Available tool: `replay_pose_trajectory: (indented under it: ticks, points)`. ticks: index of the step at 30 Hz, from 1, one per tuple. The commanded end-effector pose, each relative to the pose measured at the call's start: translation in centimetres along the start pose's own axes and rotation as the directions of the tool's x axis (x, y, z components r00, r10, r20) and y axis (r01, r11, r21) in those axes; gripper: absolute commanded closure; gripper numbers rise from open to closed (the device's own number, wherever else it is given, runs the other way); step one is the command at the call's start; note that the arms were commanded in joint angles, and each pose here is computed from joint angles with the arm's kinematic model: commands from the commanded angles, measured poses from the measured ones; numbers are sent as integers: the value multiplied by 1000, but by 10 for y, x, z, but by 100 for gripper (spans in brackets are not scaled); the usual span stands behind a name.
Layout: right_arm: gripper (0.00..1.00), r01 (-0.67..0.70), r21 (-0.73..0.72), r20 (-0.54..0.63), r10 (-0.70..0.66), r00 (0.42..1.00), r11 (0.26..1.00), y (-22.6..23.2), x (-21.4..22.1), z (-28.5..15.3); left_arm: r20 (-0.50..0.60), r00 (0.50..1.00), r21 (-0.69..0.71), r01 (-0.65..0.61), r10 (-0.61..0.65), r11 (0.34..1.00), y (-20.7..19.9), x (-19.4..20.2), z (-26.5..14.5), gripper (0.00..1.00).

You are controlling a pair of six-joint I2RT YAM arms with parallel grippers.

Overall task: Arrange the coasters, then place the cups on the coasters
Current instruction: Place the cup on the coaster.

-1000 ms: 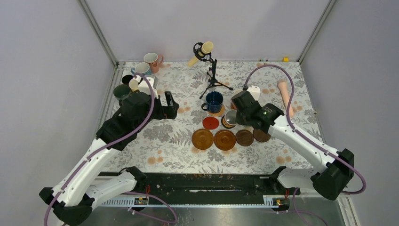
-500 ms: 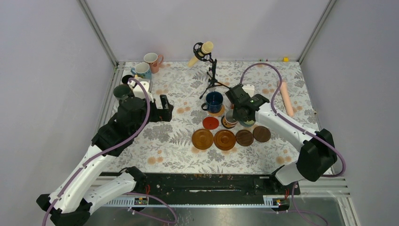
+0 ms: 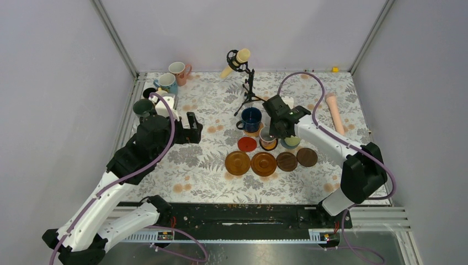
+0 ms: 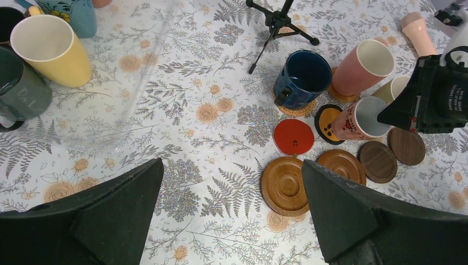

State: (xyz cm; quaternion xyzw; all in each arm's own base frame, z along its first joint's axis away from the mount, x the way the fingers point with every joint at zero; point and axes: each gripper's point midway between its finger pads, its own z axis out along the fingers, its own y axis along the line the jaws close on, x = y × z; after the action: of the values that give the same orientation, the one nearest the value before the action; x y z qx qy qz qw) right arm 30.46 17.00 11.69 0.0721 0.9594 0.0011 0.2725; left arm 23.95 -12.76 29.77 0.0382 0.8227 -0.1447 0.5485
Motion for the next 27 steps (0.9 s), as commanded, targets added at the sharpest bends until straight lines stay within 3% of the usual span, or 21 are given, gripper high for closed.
replay_pose_trajectory:
  ticks: [1,27]
  points:
    - [100,37,-97,57,-32,998,995,23,-29,-6,47,999,4,1,-1,1000,0,-11,-2,1]
    - [100,91,-76,5,-91,996,993,11,-25,28,48,999,-11,-3,4,1000,2,-11,0,1]
